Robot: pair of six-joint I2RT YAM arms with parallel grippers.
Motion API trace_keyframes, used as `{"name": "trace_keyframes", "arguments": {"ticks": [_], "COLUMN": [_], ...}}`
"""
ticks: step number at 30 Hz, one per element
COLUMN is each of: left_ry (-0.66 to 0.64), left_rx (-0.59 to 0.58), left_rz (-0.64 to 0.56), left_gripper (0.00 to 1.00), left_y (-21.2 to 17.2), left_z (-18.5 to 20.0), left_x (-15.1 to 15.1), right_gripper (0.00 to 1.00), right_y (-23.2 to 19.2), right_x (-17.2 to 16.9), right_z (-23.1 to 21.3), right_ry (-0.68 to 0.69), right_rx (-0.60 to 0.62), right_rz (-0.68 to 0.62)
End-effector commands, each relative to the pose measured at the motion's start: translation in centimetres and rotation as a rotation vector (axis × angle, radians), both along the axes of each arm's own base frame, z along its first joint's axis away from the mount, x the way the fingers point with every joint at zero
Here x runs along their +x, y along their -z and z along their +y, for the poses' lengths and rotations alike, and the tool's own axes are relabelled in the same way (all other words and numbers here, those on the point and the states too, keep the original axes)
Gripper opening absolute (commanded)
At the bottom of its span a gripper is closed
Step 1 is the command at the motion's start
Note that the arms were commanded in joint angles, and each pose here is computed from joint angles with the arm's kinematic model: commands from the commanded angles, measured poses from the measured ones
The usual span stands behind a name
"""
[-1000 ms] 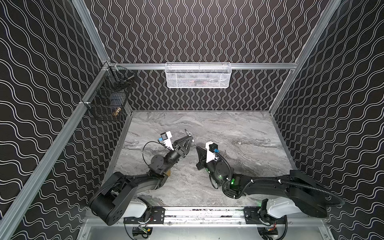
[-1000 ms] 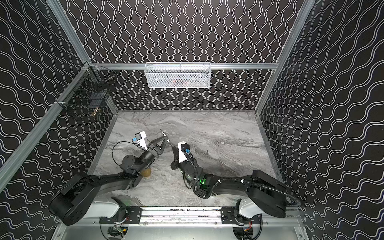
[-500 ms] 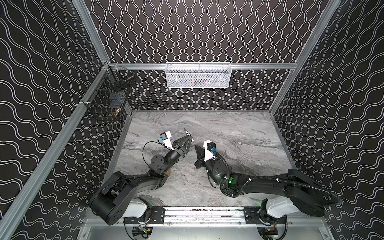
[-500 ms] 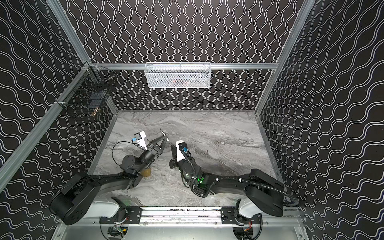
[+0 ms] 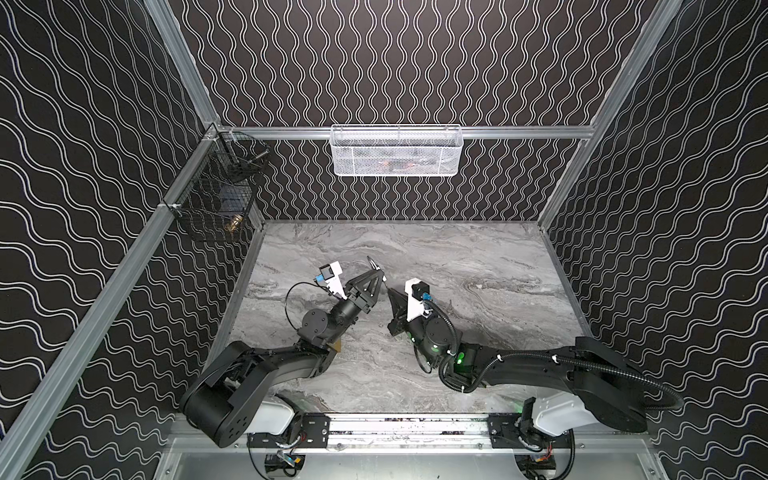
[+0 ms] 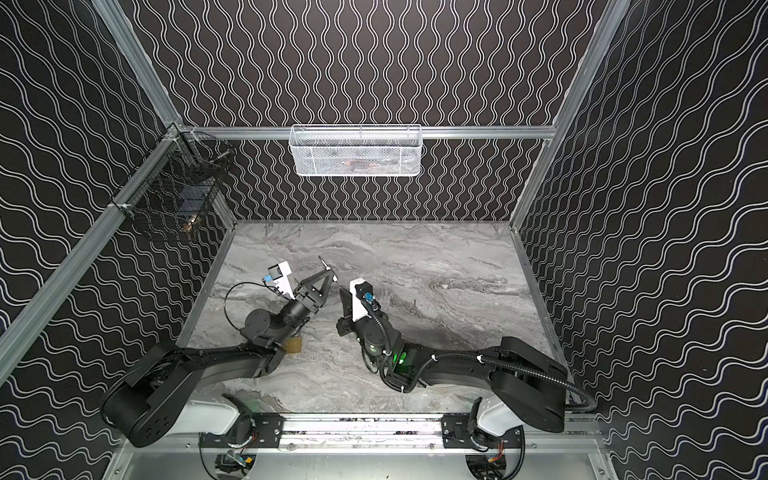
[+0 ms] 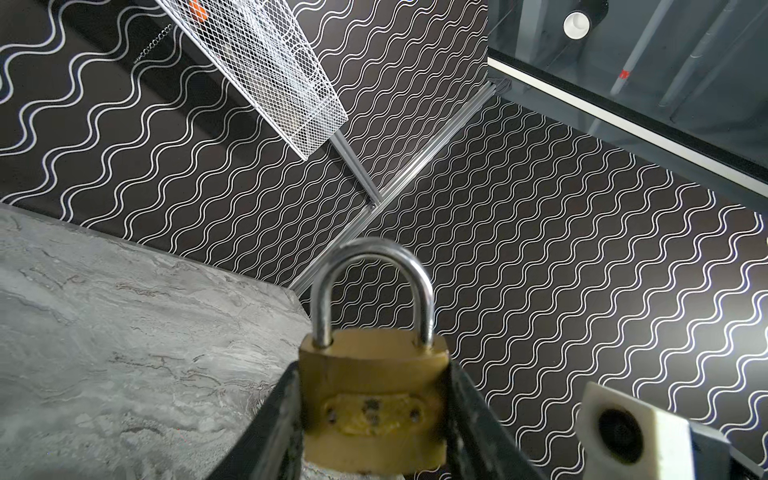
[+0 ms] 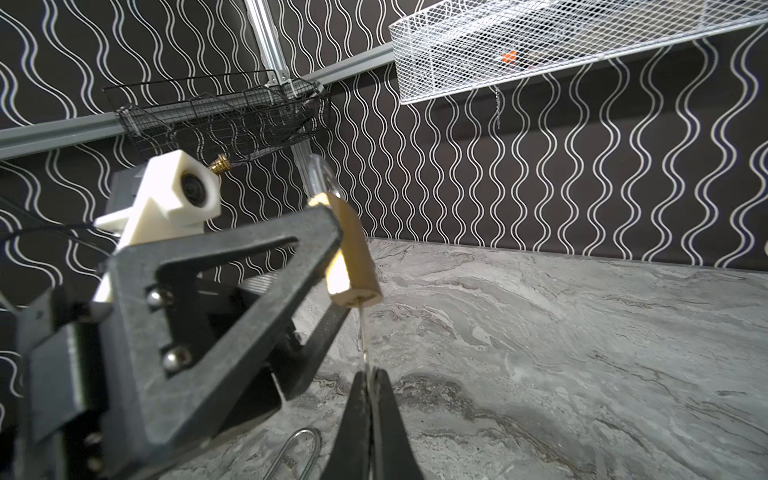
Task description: Unlock with the key
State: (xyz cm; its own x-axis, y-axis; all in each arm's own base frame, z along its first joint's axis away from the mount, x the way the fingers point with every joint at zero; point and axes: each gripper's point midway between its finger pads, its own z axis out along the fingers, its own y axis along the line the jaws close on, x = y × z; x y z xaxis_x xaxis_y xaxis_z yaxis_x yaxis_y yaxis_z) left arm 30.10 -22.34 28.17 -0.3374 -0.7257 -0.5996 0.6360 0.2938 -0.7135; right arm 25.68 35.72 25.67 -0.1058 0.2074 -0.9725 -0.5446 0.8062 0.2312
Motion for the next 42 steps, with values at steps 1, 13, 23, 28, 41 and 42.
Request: {"name": "trace_keyframes", "arguments": {"ticks": [1,13,23,28,41,42], "left_ry": [0.013,0.020,-0.013,-0.042,-0.112,-0.116], "left_rx": [-0.007,0.009,0.010,-0.051,-0.459,-0.471], "left_rz": [-0.059,-0.038,0.007,0.061,0.391,0.400], "left_gripper": [0.00,0.00,0.00,0.00,0.00,0.00], "left_y": [-1.1,-0.2,1.2,1.3,4.0,4.2], "left_z": [-0.1,-0.4,0.2,1.4,5.5,5.7], "left_x": [-0.5,-0.3,0.4,1.2,3.0,3.0], "right_gripper": [0.00,0.00,0.00,0.00,0.00,0.00], "right_y": [-1.6,-2.6,-2.8,-2.4,-1.1,-0.8], "right_x": [-0.2,0.1,0.0,0.0,0.2,0.1], "right_z": [0.4,0.2,-0.4,-0.3,-0.2,-0.4], "right_ry": [-0.021,-0.001,0.011,0.008,-0.007,-0.006], "right_rx": [0.047,0.027,0.026,0.029,0.052,0.059], "right_rz": [-0.026,-0.077,-0.093,-0.078,-0.037,-0.033]}}
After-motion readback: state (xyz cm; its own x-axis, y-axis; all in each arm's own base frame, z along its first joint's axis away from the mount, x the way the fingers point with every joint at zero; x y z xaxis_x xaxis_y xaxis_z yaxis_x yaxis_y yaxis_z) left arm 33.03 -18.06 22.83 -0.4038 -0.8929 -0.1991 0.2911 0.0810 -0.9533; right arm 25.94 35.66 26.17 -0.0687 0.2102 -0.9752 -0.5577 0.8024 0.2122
